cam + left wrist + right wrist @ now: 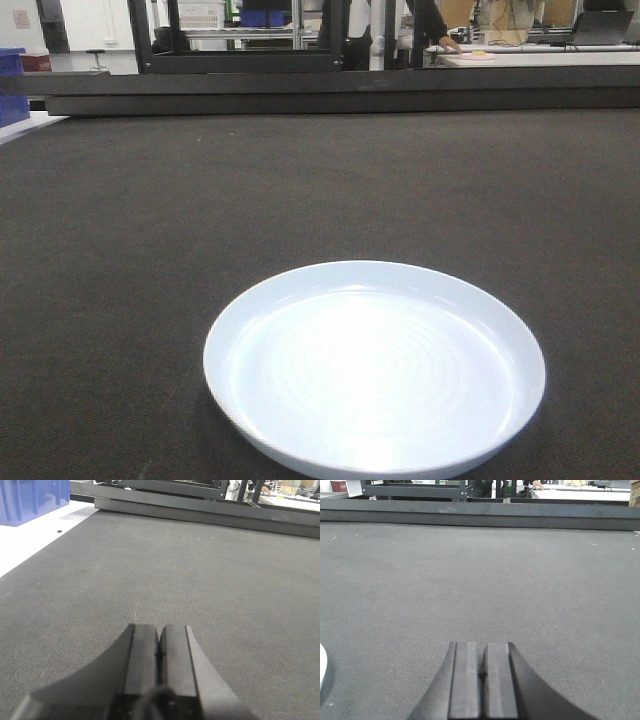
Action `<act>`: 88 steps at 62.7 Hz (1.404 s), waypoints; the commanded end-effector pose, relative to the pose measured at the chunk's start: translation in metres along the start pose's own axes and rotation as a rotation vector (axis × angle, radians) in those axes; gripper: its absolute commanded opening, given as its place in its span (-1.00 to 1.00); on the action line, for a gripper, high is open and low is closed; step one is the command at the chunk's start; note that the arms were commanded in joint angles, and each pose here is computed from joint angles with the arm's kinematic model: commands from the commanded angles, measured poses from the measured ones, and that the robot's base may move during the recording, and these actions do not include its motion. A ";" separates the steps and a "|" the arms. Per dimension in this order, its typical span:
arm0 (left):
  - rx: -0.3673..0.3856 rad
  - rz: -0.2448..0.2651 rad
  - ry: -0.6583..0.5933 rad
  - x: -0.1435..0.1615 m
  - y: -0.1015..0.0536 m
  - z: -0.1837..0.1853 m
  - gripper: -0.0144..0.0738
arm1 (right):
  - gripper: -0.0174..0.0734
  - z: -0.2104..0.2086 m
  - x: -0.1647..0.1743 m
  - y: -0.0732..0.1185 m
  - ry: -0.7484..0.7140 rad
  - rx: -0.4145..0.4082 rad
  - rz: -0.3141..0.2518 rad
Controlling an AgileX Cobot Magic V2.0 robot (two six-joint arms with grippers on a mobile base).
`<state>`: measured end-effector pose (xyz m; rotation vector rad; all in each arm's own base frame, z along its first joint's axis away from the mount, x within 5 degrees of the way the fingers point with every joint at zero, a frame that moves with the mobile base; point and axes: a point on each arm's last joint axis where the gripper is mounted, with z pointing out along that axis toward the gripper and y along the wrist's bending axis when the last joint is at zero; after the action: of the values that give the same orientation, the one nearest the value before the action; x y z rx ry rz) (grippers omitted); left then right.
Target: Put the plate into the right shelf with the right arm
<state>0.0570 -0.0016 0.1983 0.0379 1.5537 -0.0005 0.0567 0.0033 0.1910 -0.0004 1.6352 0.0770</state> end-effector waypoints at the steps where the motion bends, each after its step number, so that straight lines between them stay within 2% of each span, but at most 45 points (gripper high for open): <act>1: -0.012 -0.015 -0.089 -0.005 0.001 -0.001 -0.96 | -0.50 -0.003 -0.016 0.000 -0.130 0.003 -0.012; 15: -0.012 -0.015 -0.089 -0.005 0.001 -0.001 -0.96 | -0.50 -0.003 -0.016 0.000 -0.133 0.003 -0.012; 26: -0.012 -0.015 -0.089 -0.005 0.001 -0.001 -0.96 | -0.50 -0.004 -0.022 0.000 -0.202 0.006 -0.012; 37: -0.012 -0.015 -0.089 -0.005 0.001 -0.001 -0.96 | -0.50 -0.013 -0.053 0.001 -0.301 0.003 -0.012; 45: -0.012 -0.015 -0.089 -0.005 0.001 -0.001 -0.96 | -0.50 -0.018 -0.081 0.003 -0.280 -0.004 -0.013; 55: -0.012 -0.015 -0.089 -0.005 0.001 -0.001 -0.96 | -0.50 -0.016 -0.118 0.007 -0.162 -0.014 -0.015; 68: -0.012 -0.015 -0.089 -0.005 0.001 -0.001 -0.96 | -0.50 0.007 -0.143 0.010 0.119 -0.025 -0.017; 78: -0.012 -0.015 -0.089 -0.005 0.001 -0.001 -0.96 | -0.50 0.038 -0.142 0.010 0.291 -0.023 -0.012; 88: -0.012 -0.015 -0.089 -0.005 0.001 -0.001 -0.96 | -0.50 0.076 -0.127 0.009 0.463 -0.016 -0.005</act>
<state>0.0570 -0.0016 0.1983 0.0379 1.5537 -0.0005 0.1212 0.0095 0.3060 -0.0364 2.1152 0.0995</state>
